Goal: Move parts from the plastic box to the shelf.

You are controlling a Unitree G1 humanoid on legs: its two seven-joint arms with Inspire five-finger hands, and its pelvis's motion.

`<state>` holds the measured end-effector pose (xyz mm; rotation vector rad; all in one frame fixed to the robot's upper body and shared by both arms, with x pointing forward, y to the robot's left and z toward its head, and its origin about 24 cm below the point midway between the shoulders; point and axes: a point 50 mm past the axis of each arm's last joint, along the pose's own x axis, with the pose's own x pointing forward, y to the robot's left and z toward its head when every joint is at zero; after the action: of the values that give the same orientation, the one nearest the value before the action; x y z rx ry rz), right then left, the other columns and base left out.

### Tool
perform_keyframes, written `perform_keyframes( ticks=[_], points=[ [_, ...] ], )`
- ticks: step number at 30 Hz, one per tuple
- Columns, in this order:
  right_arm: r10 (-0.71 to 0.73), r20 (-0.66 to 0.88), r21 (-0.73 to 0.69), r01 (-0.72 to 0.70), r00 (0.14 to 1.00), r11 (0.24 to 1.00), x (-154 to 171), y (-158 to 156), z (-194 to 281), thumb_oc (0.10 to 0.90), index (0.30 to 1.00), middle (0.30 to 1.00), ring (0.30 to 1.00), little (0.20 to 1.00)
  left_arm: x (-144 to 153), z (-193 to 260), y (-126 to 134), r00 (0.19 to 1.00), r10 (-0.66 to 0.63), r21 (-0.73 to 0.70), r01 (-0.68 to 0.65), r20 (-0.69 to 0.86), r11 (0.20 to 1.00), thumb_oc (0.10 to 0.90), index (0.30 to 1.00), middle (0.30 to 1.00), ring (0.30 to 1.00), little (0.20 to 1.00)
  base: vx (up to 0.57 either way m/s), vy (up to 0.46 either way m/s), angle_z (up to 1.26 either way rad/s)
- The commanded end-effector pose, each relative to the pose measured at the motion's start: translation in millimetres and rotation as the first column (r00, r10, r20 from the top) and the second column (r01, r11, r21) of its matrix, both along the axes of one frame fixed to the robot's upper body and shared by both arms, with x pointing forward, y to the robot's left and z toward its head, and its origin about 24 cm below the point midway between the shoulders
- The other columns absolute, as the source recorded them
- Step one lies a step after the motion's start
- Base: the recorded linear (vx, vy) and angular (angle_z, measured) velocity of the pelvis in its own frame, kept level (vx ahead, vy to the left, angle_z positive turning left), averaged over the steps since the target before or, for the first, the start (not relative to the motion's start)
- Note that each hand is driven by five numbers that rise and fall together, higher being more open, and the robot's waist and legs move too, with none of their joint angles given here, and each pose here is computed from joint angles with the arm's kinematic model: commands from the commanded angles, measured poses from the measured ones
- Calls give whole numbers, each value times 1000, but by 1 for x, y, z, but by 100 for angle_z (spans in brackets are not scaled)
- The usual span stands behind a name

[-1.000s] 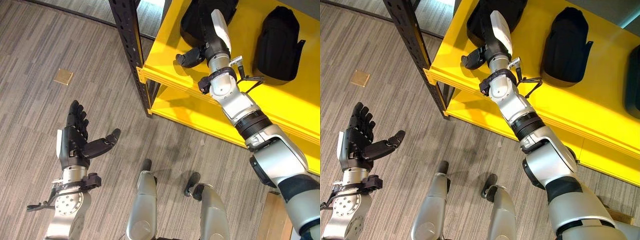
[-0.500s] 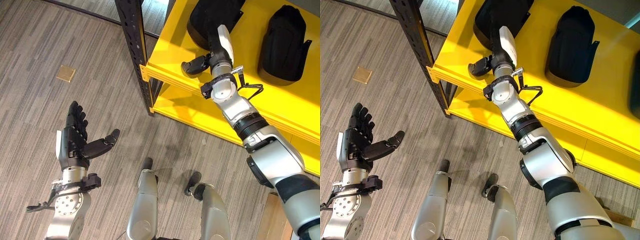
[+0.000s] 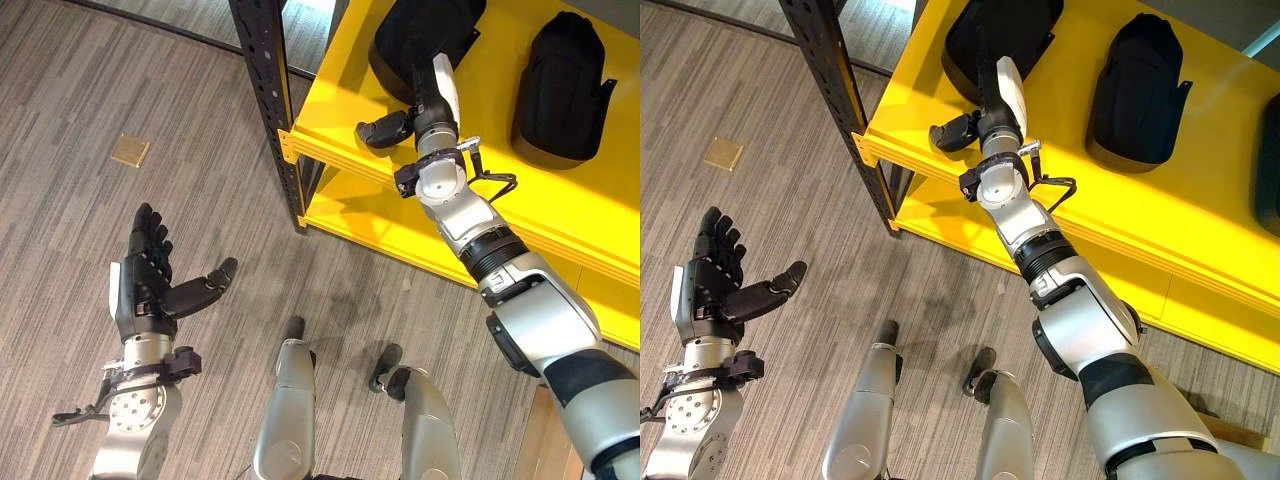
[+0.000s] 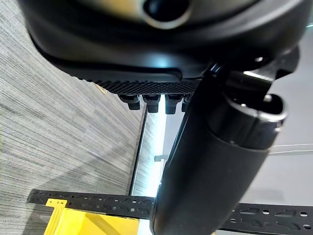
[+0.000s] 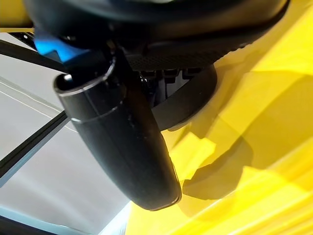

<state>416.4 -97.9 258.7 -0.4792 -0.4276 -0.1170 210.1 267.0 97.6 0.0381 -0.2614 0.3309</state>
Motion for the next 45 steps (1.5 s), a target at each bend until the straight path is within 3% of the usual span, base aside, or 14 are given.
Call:
perform_keyframes(
  ticks=[1, 45],
  points=[
    [148, 116, 19, -151, 982, 988, -11, 32, 30, 900, 1000, 1000, 1000, 1000, -13, 36, 3, 983, -12, 65, 0, 186, 998, 900, 1000, 1000, 1000, 1000, 0, 0, 0],
    [134, 83, -27, -132, 987, 991, -12, 3, 10, 900, 1000, 1000, 1000, 1000, -10, 31, 4, 987, -8, 62, -2, 158, 998, 900, 1000, 1000, 1000, 1000, -1, -1, 0]
  ],
)
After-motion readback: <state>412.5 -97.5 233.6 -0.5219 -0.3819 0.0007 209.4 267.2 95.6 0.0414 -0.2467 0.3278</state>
